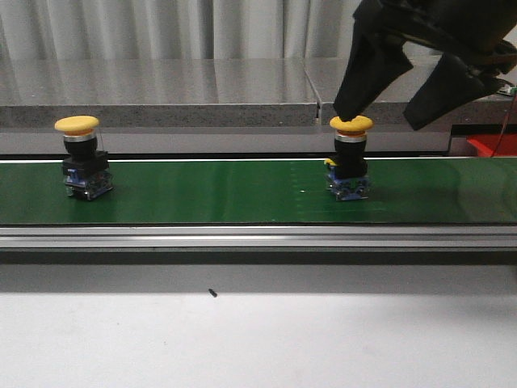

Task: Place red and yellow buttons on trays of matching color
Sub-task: 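Lower the right gripper onto the leading yellow button and grasp it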

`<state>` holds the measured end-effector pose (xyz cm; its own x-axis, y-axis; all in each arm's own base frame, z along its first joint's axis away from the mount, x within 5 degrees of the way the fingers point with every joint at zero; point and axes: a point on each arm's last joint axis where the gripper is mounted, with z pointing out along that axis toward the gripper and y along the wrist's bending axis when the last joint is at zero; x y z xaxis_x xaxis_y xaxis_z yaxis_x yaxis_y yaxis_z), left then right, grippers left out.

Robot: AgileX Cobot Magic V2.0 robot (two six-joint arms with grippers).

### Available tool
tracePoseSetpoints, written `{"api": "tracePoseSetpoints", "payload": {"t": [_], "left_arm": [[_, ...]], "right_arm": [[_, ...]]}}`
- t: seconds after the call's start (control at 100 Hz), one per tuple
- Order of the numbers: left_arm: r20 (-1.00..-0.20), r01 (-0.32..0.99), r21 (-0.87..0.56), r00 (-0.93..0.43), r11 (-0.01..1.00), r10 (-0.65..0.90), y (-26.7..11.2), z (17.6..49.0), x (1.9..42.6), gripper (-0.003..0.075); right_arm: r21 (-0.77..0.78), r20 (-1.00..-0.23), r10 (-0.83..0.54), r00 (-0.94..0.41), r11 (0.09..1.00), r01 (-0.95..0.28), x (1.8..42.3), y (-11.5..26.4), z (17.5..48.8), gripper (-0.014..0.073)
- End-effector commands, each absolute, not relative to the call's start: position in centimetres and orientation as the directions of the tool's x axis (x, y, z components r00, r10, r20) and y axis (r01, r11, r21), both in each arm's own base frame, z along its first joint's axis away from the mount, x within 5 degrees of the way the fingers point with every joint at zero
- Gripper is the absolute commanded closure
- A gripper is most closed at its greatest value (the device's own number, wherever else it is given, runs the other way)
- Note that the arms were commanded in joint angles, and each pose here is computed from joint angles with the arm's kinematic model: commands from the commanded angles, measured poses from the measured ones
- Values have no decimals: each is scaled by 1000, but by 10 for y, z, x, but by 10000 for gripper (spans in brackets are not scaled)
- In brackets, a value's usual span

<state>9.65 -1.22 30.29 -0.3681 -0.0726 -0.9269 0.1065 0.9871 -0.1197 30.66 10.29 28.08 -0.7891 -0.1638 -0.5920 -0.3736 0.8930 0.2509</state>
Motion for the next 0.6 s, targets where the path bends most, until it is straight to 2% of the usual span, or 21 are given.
{"api": "tracePoseSetpoints", "payload": {"t": [0.0, 0.25, 0.32, 0.51, 0.59], "left_arm": [[-952, 101, -137, -288, 985, -103, -12, 317, 98, 741], [-952, 101, -137, -288, 985, -103, -12, 317, 98, 741], [-952, 101, -137, -288, 985, -103, -12, 317, 98, 741], [-952, 101, -137, -288, 985, -103, -12, 317, 98, 741], [-952, 101, -137, -288, 985, -103, -12, 317, 98, 741]], "right_arm": [[215, -679, -144, -720, 899, -382, 319, 104, 298, -51], [182, -658, -175, -732, 907, -380, 341, 107, 281, -35], [184, -649, -177, -740, 907, -379, 345, 108, 276, 24], [188, -634, -185, -751, 905, -381, 346, 108, 274, 284], [189, -618, -202, -759, 900, -393, 345, 109, 276, 310]]}}
